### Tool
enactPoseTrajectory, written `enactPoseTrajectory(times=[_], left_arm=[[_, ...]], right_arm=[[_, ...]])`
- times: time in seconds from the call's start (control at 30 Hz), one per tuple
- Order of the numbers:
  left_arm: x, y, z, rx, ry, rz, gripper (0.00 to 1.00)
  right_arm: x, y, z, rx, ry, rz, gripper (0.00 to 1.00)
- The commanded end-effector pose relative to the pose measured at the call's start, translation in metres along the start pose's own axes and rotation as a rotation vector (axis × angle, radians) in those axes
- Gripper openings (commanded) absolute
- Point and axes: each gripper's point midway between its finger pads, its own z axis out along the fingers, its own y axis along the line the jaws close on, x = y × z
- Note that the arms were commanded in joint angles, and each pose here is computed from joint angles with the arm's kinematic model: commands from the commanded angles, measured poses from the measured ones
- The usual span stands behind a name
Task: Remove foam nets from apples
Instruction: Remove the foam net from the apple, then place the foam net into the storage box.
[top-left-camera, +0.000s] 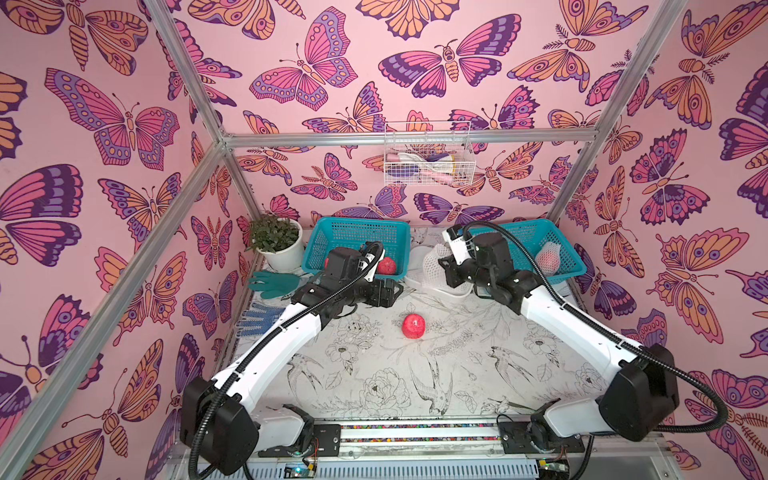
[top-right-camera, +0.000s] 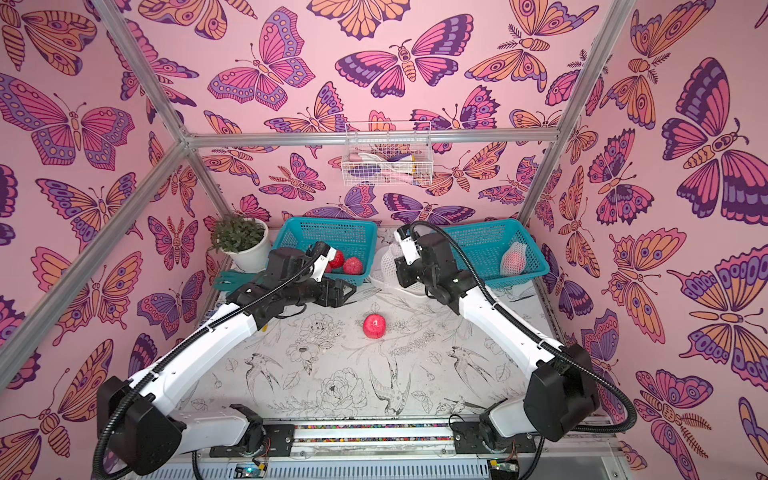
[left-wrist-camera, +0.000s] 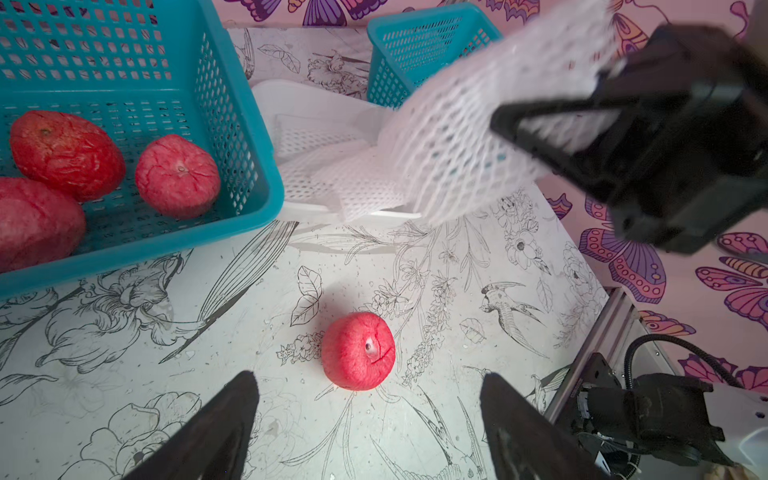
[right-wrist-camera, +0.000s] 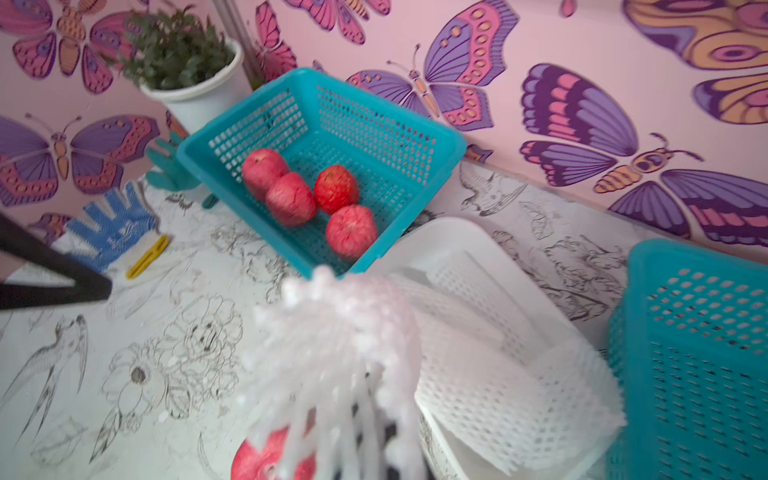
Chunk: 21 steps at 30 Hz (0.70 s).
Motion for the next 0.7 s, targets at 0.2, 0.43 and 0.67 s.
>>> enactPoseTrajectory(times=[0.2, 0.43, 0.67], left_arm=[[0.033, 0.02, 0.028, -0.022, 0.115, -0.013, 0.84], [0.04, 0.034, 0.042, -0.052, 0.153, -0.016, 0.84], [0.046, 0.046, 0.048, -0.064, 0.177, -0.049, 0.83]], right_arm=[[-0.016, -0.067, 0.068, 0.071, 0.06, 0.266, 0.0], [-0.006, -0.064, 0.127, -0.018, 0.107, 0.324, 0.0], [0.007, -0.056, 0.161, -0.107, 0.149, 0.417, 0.0]])
